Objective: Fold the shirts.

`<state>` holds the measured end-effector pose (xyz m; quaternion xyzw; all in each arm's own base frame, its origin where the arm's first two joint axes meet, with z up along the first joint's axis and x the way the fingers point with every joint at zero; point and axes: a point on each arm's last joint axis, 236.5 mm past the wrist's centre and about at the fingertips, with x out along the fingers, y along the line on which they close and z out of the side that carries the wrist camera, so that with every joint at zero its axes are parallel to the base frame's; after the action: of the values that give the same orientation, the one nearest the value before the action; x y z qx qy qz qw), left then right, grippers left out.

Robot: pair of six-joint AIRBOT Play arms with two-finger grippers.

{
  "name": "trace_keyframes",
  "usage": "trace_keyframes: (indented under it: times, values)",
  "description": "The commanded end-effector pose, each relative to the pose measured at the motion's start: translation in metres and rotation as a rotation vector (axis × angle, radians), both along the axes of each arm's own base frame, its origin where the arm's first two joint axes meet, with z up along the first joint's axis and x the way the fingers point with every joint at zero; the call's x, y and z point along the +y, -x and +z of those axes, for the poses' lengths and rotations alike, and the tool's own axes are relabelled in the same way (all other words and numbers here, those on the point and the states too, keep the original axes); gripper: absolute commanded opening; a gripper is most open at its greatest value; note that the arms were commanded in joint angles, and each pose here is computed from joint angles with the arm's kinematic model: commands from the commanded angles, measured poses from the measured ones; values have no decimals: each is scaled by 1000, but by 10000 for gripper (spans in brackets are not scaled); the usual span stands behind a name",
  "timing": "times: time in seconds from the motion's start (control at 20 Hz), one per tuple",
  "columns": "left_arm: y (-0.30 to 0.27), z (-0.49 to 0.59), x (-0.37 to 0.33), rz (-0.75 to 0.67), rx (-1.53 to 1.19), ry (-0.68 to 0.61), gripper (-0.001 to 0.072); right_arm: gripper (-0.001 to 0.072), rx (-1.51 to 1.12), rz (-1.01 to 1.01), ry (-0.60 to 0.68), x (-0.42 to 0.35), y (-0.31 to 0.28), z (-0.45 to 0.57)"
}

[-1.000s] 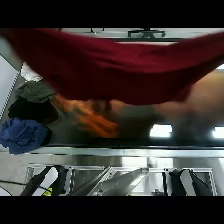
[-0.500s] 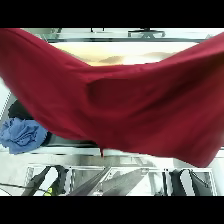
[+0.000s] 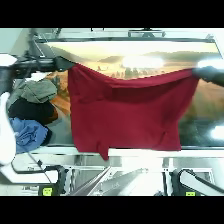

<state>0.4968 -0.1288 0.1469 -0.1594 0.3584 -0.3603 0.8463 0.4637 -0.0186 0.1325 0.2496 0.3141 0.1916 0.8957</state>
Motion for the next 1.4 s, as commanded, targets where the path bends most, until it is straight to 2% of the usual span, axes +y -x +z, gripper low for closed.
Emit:
trace_keyframes:
  times: [0.0,0.15,0.2,0.3,0.45,0.6,0.85,1.3,1.35]
  values:
    - [-55,-63,-3,33,75,-31,18,16,158,-67,-40,-15,-34,-98]
    - [-77,-68,-2,42,87,-14,18,16,219,-64,-68,-21,-47,-134]
    - [-77,-75,2,37,108,-47,17,16,228,-63,-68,-22,-49,-141]
    - [-68,-105,17,53,214,-180,17,16,246,-58,-46,-26,-50,-151]
    - [-51,-144,36,78,328,-369,18,16,303,-33,65,-37,-37,-172]
    - [-38,-172,39,81,389,-442,18,16,364,-37,96,-43,-29,-191]
    - [-21,-209,51,105,473,-508,16,17,399,-25,94,-41,-25,-205]
    - [-29,-207,40,112,436,-499,18,19,434,29,91,-18,-22,-218]
    - [-27,-208,41,107,444,-500,24,80,447,26,86,-18,-20,-218]
